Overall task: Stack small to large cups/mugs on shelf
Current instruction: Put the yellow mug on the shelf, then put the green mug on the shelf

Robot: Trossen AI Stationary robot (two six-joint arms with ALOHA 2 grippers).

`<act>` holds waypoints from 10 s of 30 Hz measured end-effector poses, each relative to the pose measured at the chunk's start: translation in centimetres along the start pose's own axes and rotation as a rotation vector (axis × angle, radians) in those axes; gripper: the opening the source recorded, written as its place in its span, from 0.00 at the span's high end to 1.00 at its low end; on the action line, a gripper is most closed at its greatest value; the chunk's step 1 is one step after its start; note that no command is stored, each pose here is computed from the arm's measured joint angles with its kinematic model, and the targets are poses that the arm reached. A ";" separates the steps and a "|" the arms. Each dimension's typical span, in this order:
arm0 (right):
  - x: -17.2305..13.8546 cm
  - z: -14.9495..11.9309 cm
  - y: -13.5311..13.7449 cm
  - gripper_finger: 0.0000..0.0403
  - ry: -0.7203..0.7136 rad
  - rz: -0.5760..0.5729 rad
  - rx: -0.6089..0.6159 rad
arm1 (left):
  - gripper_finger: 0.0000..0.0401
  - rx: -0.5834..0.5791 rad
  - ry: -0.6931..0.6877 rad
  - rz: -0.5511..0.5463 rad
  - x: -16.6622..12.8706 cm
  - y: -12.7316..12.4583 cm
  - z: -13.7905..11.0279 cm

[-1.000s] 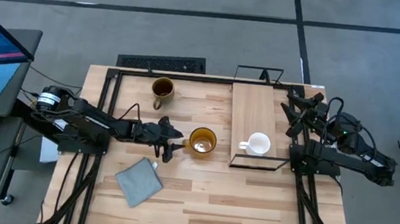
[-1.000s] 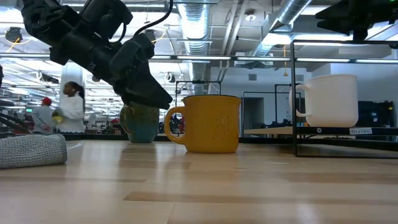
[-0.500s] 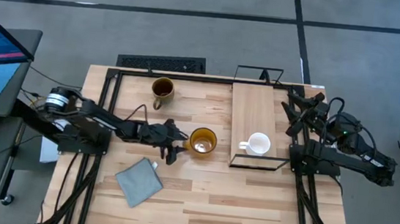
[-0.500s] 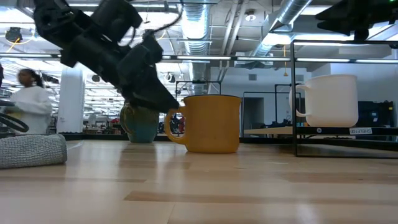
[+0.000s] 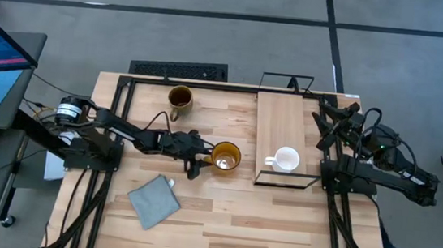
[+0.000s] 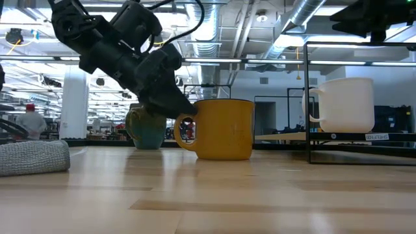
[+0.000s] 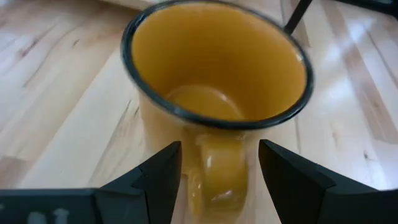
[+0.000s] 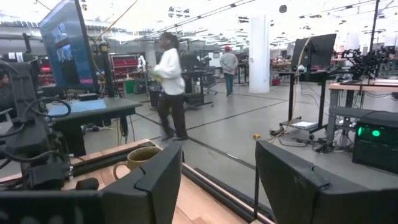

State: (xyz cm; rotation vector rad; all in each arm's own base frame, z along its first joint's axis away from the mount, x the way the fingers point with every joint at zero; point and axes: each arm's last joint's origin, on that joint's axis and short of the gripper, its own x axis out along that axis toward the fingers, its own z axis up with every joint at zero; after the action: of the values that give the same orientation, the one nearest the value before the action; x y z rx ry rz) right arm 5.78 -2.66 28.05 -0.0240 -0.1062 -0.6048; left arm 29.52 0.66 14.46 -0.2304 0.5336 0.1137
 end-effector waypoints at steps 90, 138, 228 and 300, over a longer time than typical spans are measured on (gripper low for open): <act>0.0 -0.3 0.0 0.44 0.031 -0.001 -0.010 | 0.79 0.177 -0.133 -0.059 7.4 4.8 14.7; 0.0 -0.3 0.0 0.44 0.030 -0.001 -0.012 | 0.79 0.210 -0.169 -0.091 13.4 7.7 17.6; 0.0 -0.3 0.0 0.44 0.031 -0.001 -0.018 | 0.68 0.161 -0.077 -0.143 15.9 8.3 16.6; 0.0 -0.3 0.0 0.44 0.031 -0.001 -0.018 | 0.27 0.128 0.157 -0.110 14.9 8.7 15.1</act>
State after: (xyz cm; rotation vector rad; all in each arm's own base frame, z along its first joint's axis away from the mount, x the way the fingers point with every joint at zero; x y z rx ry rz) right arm 5.80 -2.67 27.73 -0.0317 -0.0705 -0.6065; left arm 48.19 13.55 17.76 -0.1441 0.6806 -0.0462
